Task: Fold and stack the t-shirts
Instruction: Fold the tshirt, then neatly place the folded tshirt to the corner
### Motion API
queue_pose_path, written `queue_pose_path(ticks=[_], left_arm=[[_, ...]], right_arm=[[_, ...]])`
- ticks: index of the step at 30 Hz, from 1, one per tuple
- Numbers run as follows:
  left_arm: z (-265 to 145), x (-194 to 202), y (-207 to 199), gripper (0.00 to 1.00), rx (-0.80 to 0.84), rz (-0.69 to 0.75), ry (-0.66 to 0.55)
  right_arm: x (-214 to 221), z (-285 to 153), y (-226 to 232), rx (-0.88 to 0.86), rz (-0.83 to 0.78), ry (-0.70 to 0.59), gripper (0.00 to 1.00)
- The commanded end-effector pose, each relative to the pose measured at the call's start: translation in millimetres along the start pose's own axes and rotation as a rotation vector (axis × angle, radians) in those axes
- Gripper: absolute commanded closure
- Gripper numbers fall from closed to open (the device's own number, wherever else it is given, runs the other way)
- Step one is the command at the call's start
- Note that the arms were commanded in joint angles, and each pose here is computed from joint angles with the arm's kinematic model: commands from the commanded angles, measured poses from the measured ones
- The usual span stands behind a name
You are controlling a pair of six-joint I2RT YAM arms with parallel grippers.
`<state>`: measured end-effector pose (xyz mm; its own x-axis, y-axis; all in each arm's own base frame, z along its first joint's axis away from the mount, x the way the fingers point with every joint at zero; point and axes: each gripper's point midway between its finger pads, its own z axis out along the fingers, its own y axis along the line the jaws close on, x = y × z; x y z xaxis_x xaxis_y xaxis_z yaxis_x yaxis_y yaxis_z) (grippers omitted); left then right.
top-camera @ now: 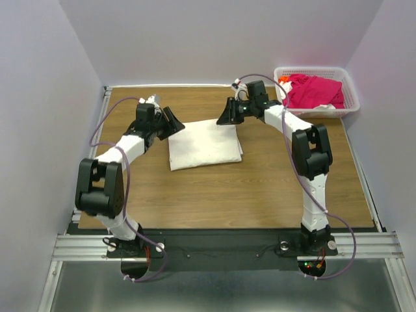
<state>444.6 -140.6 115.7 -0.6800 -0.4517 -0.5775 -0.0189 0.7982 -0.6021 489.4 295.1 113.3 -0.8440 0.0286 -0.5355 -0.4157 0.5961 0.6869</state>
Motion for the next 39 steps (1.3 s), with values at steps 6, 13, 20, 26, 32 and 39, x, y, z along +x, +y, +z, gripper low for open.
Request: queue_pose_path(ticks=[6,13,20,26,32,39], left_arm=[[-29,101,-5,0.6,-0.019,-0.036,0.156],[-19,141,53,0.76,-0.185,-0.125,0.219],[-29,151,76,0.78,-0.233,-0.159,0.233],[-32,152,76,0.78,-0.23,-0.159,0.24],[-35,151,74,0.78,-0.225,-0.16,0.234],[-45,144,67,0.78,-0.206,-0.138,0.211]], right_arm=[[84,27,122,-0.301,-0.099,0.197,0.82],[145,66,62,-0.224,0.02,0.32,0.93],[157,37,25,-0.142,0.097,0.314,0.96],[138,-8,9,-0.102,0.098,0.233,0.96],[169,-35,-44,-0.011,0.213,0.245,0.96],[175,-47,-59,0.085,0.207,0.22,0.98]])
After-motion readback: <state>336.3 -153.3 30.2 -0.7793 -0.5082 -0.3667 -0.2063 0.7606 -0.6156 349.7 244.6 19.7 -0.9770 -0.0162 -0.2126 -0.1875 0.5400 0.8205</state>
